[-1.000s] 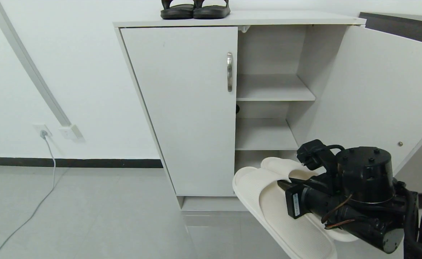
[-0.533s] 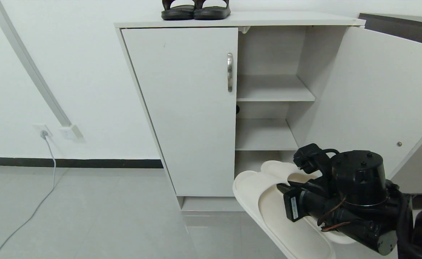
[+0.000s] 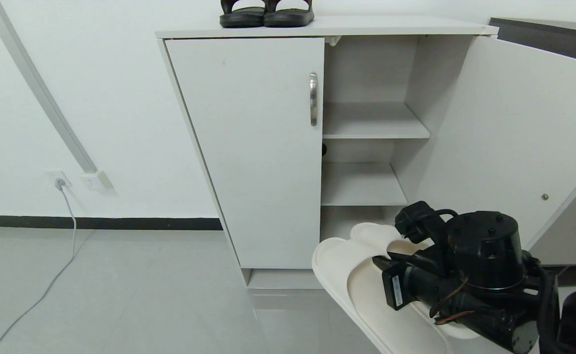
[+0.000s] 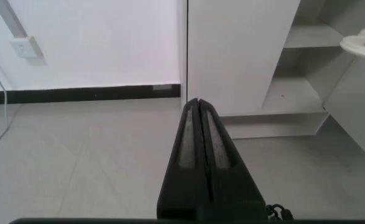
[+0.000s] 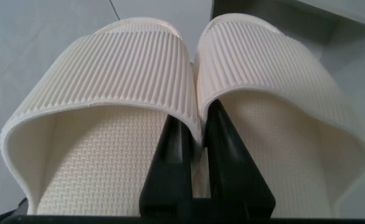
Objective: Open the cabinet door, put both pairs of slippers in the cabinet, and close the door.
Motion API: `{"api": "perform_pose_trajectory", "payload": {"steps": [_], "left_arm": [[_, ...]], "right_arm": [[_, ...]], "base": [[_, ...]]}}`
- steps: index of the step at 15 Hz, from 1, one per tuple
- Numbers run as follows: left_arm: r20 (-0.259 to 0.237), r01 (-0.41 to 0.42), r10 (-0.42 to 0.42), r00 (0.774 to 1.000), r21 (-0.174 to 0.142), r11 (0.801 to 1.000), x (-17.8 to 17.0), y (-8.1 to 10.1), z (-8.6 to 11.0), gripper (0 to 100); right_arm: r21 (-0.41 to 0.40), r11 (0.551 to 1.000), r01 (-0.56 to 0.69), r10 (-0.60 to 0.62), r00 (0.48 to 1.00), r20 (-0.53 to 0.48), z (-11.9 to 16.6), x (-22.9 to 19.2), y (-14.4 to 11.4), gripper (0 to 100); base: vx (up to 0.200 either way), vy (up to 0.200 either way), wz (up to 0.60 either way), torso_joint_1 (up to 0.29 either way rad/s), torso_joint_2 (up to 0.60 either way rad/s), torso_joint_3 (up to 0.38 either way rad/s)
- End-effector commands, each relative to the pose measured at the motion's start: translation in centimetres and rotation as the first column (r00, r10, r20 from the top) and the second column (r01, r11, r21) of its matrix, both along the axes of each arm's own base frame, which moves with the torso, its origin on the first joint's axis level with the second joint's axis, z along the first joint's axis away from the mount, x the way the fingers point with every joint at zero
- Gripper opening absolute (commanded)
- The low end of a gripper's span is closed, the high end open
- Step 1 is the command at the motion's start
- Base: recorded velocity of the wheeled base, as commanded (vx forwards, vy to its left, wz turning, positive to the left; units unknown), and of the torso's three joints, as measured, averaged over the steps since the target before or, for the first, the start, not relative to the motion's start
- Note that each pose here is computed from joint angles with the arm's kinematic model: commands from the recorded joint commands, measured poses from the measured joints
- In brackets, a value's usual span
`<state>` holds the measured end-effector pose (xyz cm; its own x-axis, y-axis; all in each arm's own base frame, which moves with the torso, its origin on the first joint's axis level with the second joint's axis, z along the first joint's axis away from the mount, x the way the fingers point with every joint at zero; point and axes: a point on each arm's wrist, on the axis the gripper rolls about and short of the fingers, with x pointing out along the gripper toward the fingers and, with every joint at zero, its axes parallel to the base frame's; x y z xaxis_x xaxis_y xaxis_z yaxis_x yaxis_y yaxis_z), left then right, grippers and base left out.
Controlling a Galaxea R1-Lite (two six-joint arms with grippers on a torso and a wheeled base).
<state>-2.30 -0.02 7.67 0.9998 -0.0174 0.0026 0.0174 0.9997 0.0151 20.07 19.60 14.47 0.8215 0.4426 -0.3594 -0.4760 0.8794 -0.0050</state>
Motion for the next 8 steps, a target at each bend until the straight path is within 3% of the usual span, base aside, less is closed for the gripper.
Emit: {"api": "perform_pose_trajectory", "payload": {"steps": [1,5,8], "left_arm": [[-0.004,0.002,-0.002,1.0,-0.001,1.0,0.0,0.0,-0.1,0],[-0.004,0.002,-0.003,1.0,-0.006,1.0,0.0,0.0,-0.1,0],[-0.004,0.001,-0.001,1.0,-0.017,1.0,0.0,0.0,-0.1,0]], "right_arm": [[-0.003,1.0,0.001,-0.001,1.0,0.005,-0.2,0.1,0.5,0],[-0.002,0.993,0.121,-0.12,0.991,0.053,-0.4,1.7,2.0,0],[0.025,0.939,0.342,-0.343,0.935,0.096,-1.4,4.8,5.0,0]], "base": [[0.0,0.0,0.0,0.0,0.0,0.0],[0.0,0.0,0.0,0.0,0.0,0.0],[0.0,0.0,0.0,0.0,0.0,0.0]]}}
